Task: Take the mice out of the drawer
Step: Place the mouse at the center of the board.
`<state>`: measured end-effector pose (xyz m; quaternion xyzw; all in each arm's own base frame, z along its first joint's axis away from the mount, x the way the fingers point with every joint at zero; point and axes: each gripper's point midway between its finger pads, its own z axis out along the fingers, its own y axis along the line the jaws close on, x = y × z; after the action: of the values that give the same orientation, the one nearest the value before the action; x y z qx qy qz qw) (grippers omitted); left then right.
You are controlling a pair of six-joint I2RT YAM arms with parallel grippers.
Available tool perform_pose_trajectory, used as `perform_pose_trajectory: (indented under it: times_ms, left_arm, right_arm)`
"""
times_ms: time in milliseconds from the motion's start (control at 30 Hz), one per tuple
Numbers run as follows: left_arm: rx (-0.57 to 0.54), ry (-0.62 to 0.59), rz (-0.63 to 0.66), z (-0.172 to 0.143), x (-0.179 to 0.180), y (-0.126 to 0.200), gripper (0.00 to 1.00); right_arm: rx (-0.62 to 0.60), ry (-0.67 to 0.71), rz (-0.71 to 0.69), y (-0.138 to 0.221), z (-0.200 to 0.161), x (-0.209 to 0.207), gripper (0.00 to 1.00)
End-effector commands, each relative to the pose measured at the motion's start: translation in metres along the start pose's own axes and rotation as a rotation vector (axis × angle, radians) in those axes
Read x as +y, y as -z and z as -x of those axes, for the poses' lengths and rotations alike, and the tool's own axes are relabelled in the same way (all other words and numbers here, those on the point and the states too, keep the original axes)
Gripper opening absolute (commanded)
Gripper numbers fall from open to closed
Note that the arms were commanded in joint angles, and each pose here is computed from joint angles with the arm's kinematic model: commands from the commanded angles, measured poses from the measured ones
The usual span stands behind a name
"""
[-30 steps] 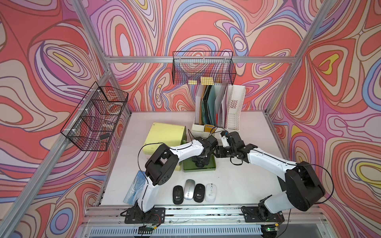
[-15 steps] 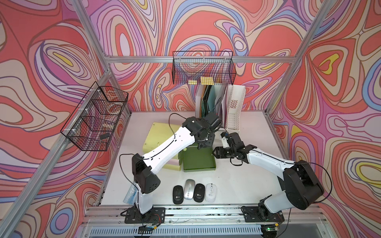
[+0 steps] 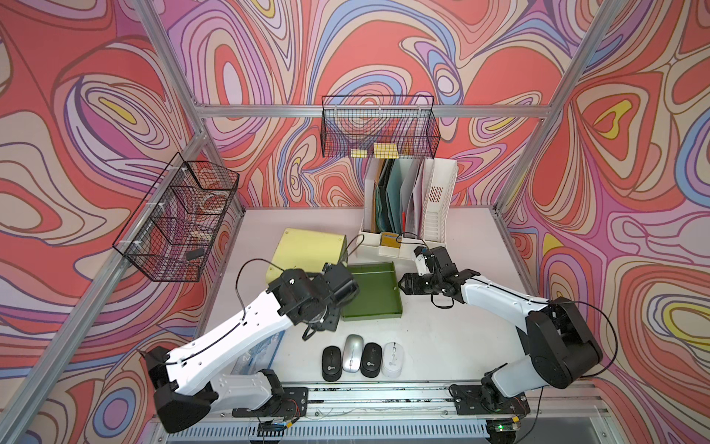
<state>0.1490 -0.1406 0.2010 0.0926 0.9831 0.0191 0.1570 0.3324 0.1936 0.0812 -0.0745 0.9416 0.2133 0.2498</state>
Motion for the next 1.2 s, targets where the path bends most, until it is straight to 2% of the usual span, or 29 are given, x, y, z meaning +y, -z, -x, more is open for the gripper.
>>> perform_pose_trajectory:
  times_ms: [0, 233, 433, 633, 700, 800, 1000, 1100, 1167]
  left_arm:
    - [0.003, 0.129, -0.046, -0.029, -0.002, -0.017, 0.44]
    - [0.096, 0.249, 0.039, -0.087, 0.018, -0.095, 0.46]
    - [0.069, 0.259, 0.113, -0.089, 0.023, -0.129, 0.52]
    - [0.092, 0.247, 0.042, -0.094, 0.002, -0.159, 0.54]
    - [0.111, 0.243, 0.066, -0.098, 0.005, -0.162, 0.56]
    - [0.114, 0.243, 0.102, -0.100, 0.013, -0.159, 0.66]
    - [0.075, 0.246, 0.081, -0.093, 0.016, -0.148, 0.95]
    - [0.060, 0.226, 0.104, -0.084, 0.022, -0.126, 1.00]
    - [0.031, 0.210, 0.094, -0.068, 0.022, -0.092, 1.00]
  right_arm:
    - [0.008, 0.009, 0.004, -0.004, 0.001, -0.002, 0.69]
    - [0.002, 0.009, 0.007, 0.000, 0.001, -0.002, 0.69]
    - [0.000, 0.011, 0.007, 0.002, -0.002, -0.002, 0.69]
    - [-0.003, 0.012, 0.004, 0.003, -0.002, -0.002, 0.69]
    - [-0.003, 0.011, 0.006, 0.003, -0.002, -0.002, 0.69]
    - [-0.002, 0.012, 0.011, 0.001, -0.002, -0.002, 0.69]
    - [0.002, 0.009, 0.017, -0.001, -0.004, -0.001, 0.69]
    - [0.002, 0.010, 0.017, -0.002, -0.004, -0.002, 0.69]
    - [0.006, 0.009, 0.015, -0.003, -0.006, -0.002, 0.69]
